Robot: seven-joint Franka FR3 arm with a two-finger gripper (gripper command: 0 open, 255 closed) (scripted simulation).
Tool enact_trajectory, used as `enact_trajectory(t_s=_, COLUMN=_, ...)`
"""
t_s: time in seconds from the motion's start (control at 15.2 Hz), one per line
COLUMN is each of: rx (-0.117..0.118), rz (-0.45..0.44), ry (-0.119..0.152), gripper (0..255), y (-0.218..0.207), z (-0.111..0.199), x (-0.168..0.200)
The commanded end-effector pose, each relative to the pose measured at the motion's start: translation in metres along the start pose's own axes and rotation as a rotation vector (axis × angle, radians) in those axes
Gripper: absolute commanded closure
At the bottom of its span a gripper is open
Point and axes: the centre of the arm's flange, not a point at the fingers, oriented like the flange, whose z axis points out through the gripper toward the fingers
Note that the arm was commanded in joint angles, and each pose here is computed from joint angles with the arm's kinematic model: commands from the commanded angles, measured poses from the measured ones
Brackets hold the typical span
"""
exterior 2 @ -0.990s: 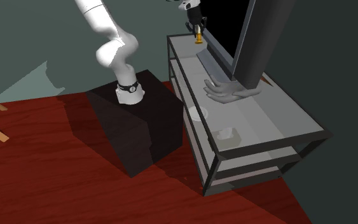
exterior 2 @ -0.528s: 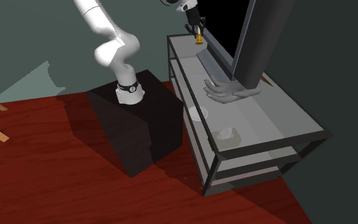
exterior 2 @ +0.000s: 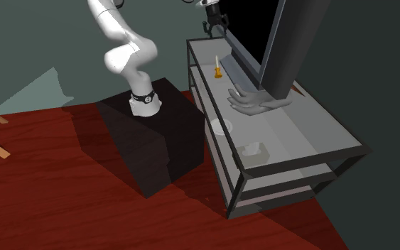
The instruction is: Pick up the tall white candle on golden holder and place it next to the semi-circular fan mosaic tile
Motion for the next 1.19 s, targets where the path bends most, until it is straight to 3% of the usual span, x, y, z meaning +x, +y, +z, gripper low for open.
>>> enact_trajectory(t_s=0.0, rx=0.065, rz=0.127, ry=0.069, gripper=0, y=-0.007, z=-0.027, x=-0.029)
enact_trajectory(t_s=0.33, rx=0.098, rz=0.427, ry=0.330, gripper=0, y=-0.018, z=-0.070, x=-0.111)
enact_trajectory(t_s=0.4, rx=0.100, rz=0.440, ry=0.341, gripper=0, y=-0.019, z=-0.071, x=-0.115)
enact_trajectory(t_s=0.86, rx=0.100, rz=0.440, ry=0.341, gripper=0, y=-0.020, z=-0.034, x=-0.101)
enact_trajectory(t_s=1.12, rx=0.100, rz=0.440, ry=0.341, gripper=0, y=-0.020, z=-0.034, x=-0.101)
